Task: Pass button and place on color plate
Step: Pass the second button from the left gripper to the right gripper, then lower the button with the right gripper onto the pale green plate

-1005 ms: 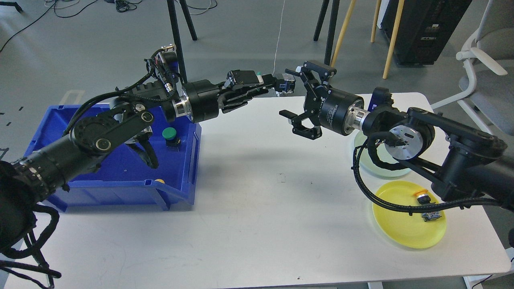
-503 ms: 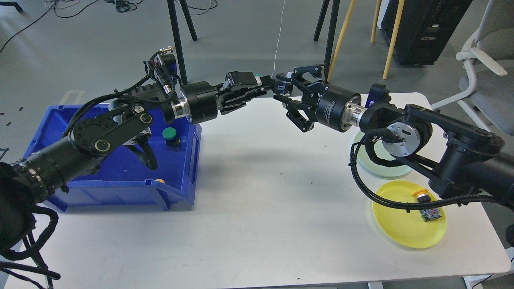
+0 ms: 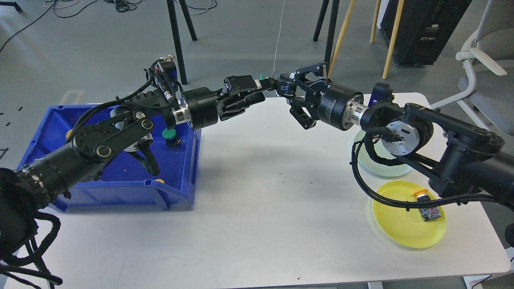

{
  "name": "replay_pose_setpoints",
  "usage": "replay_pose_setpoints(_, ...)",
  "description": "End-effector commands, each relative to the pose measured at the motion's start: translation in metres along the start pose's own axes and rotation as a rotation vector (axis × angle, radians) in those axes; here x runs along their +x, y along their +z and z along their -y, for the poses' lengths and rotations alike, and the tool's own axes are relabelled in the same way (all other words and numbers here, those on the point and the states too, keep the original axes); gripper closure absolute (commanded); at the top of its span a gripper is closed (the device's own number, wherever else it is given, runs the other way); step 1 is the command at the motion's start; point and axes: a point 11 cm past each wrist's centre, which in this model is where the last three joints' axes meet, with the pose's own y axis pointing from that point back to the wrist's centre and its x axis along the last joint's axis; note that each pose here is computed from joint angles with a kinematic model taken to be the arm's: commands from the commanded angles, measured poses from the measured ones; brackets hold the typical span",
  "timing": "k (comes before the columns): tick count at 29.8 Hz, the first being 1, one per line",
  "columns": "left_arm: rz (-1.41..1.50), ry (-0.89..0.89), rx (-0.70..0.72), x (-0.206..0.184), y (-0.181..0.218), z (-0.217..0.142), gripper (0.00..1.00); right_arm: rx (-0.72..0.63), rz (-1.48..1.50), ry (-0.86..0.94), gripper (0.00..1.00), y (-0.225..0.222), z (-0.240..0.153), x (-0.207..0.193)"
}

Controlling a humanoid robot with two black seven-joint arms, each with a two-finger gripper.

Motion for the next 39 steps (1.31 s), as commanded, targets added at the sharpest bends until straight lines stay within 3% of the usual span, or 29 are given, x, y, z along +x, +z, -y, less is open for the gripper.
replay_pose_setpoints(1,-0.01,0.007,-0.004,0.0,-0.001,-0.001,0.11,0.014,0.006,0.06,1.0,-0.005,-0.004,0.01)
replay_pose_setpoints(4,-0.029,0.03,-0.022,0.006,0.003,-0.003,0.11,0.049,0.054,0.186,1.0,-0.012,-0.013,0.034)
replay_pose_setpoints(8,-0.036,0.065,-0.051,0.017,0.011,-0.007,0.11,0.085,0.276,0.55,1.0,0.009,-0.051,0.108)
replay_pose_setpoints(11,-0.038,0.075,-0.056,0.019,0.012,-0.008,0.11,0.037,0.514,0.849,1.0,0.054,-0.092,0.167)
replay_pose_setpoints(15,-0.041,0.071,-0.061,0.018,0.013,-0.006,0.11,-0.007,0.588,1.05,1.0,0.1,-0.134,0.215)
replay_pose_setpoints(18,-0.044,0.063,-0.066,0.014,0.014,-0.003,0.11,-0.041,0.613,1.106,0.97,0.124,-0.14,0.222)
replay_pose_setpoints(20,-0.046,0.058,-0.071,0.012,0.015,-0.001,0.11,-0.046,0.609,1.107,0.9,0.126,-0.14,0.222)
replay_pose_setpoints(27,-0.054,0.053,-0.072,0.009,0.013,-0.001,0.11,-0.098,0.567,1.083,0.83,0.128,-0.131,0.215)
replay_pose_setpoints(29,-0.052,0.052,-0.073,0.009,0.013,-0.002,0.11,-0.115,0.54,1.069,0.73,0.125,-0.124,0.212)
replay_pose_setpoints(30,-0.05,0.05,-0.074,0.009,0.014,-0.003,0.11,-0.124,0.528,1.065,0.62,0.125,-0.123,0.21)
replay_pose_setpoints(34,-0.047,0.047,-0.079,0.009,0.016,-0.005,0.1,-0.133,0.517,1.051,0.0,0.124,-0.12,0.207)
replay_pose_setpoints(39,-0.053,0.095,-0.079,0.025,0.017,-0.019,0.07,-0.114,0.48,0.927,0.0,0.099,-0.101,0.191)
